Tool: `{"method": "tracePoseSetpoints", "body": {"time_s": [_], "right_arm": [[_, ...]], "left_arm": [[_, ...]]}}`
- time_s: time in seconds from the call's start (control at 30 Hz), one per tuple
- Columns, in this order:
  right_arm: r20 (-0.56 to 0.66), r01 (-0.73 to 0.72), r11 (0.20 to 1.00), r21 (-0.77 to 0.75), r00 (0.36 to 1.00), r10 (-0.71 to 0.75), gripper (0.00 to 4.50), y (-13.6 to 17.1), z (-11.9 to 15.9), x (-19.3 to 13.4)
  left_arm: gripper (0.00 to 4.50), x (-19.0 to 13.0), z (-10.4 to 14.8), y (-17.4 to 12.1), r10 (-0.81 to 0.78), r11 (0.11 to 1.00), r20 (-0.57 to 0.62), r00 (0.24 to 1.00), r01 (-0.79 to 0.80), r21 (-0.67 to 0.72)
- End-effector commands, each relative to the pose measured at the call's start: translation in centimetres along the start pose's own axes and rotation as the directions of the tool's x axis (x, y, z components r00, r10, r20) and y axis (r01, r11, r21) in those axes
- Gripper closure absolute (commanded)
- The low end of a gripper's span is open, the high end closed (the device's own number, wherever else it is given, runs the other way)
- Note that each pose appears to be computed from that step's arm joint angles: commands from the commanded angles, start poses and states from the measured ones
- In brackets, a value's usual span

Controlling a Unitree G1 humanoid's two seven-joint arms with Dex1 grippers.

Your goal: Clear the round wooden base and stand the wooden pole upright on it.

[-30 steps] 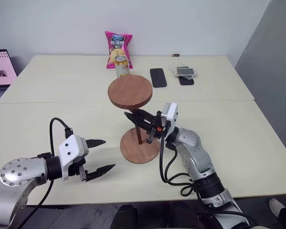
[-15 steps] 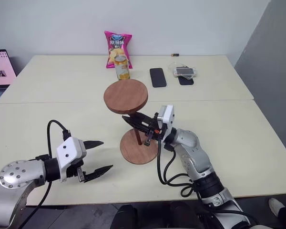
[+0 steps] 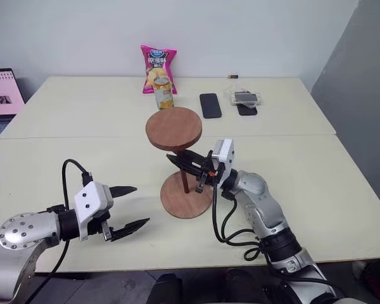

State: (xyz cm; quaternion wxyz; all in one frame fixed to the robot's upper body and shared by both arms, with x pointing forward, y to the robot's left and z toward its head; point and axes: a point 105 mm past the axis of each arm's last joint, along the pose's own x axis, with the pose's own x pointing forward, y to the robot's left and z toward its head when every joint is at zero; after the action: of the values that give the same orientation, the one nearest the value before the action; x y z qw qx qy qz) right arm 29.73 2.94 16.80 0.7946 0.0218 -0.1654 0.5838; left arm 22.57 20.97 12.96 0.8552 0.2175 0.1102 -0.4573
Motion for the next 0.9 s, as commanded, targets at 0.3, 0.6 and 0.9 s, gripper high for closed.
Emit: {"method": "tracePoseSetpoints", "body": {"time_s": [0.3, 0.6, 0.9], "right_arm": [[-0.386, 0.036, 0.993, 0.115, 0.923, 0.011, 4.26, 0.7, -8.1, -3.8], [-0.430, 0.052, 0.990, 0.134, 0.903, 0.011, 4.26, 0.7, -8.1, -3.8], [-0.525, 0.088, 0.985, 0.151, 0.851, 0.004, 4.26, 0.4, -9.4, -5.1]], "left_arm": [[0.00, 0.5, 2.0, 0.0, -0.008, 0.999, 0.057, 0.998, 0.005, 0.053], [0.00, 0.8, 2.3, 0.1, -0.010, 0.998, 0.057, 0.998, 0.006, 0.063], [0.00, 0.8, 2.1, 0.1, -0.003, 0.998, 0.054, 0.999, 0.000, 0.062]]}}
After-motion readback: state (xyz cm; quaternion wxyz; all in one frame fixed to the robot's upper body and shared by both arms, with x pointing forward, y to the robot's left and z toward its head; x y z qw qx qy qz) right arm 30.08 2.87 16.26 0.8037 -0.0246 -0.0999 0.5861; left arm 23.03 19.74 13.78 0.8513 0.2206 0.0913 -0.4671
